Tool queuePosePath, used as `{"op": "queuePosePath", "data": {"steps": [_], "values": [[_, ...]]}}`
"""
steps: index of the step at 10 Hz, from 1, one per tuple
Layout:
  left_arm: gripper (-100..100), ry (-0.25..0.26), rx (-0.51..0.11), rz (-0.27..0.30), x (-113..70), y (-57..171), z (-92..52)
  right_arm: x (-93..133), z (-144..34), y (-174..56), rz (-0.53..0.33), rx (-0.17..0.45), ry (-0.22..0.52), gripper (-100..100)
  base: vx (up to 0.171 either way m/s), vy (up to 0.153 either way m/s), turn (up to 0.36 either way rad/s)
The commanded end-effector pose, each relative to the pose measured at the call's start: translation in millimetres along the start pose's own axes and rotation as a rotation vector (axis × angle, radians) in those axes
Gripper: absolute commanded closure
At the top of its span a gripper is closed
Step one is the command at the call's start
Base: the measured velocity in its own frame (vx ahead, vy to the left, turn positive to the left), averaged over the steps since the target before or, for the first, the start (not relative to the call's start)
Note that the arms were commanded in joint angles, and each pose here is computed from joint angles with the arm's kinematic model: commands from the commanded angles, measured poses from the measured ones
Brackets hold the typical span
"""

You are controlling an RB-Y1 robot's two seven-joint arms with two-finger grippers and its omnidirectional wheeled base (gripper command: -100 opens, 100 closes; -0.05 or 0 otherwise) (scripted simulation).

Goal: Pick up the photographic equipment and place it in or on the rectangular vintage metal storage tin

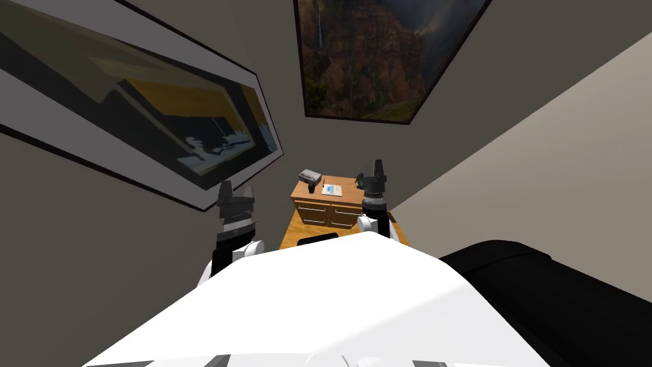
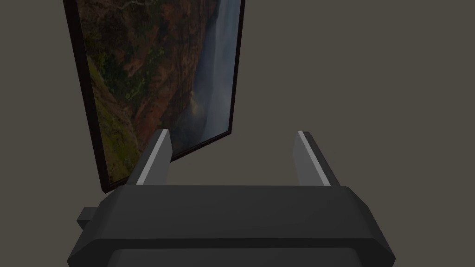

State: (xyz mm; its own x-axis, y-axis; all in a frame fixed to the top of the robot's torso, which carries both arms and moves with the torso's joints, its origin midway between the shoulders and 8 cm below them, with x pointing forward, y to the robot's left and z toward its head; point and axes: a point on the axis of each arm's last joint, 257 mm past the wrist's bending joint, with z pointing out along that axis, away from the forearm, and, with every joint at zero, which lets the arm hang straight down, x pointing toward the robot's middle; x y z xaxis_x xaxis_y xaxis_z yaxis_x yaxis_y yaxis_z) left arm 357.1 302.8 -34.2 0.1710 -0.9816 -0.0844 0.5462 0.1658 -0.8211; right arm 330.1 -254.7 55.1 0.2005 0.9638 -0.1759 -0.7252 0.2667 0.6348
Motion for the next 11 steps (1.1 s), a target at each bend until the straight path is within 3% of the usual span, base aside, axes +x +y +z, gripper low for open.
{"op": "queuePosePath", "data": {"steps": [1,6,7,11], "values": [[-100,0.035,-0.057,0.038,3.1,23,-8.7,0,0.0,0,0.000,0.000,0.000,0,-0.064,-0.102,-0.049],[-100,0.128,-0.281,0.175,5.8,105,-50.4,0,0.0,0,0.000,0.000,0.000,0,-0.069,-0.117,-0.060],[-100,0.128,-0.281,0.175,5.8,105,-50.4,0,0.0,0,0.000,0.000,0.000,0,-0.051,-0.084,-0.024],[-100,0.210,-0.471,0.301,5.1,172,-97.3,0,0.0,0,0.000,0.000,0.000,0,-0.058,-0.124,-0.079]]}}
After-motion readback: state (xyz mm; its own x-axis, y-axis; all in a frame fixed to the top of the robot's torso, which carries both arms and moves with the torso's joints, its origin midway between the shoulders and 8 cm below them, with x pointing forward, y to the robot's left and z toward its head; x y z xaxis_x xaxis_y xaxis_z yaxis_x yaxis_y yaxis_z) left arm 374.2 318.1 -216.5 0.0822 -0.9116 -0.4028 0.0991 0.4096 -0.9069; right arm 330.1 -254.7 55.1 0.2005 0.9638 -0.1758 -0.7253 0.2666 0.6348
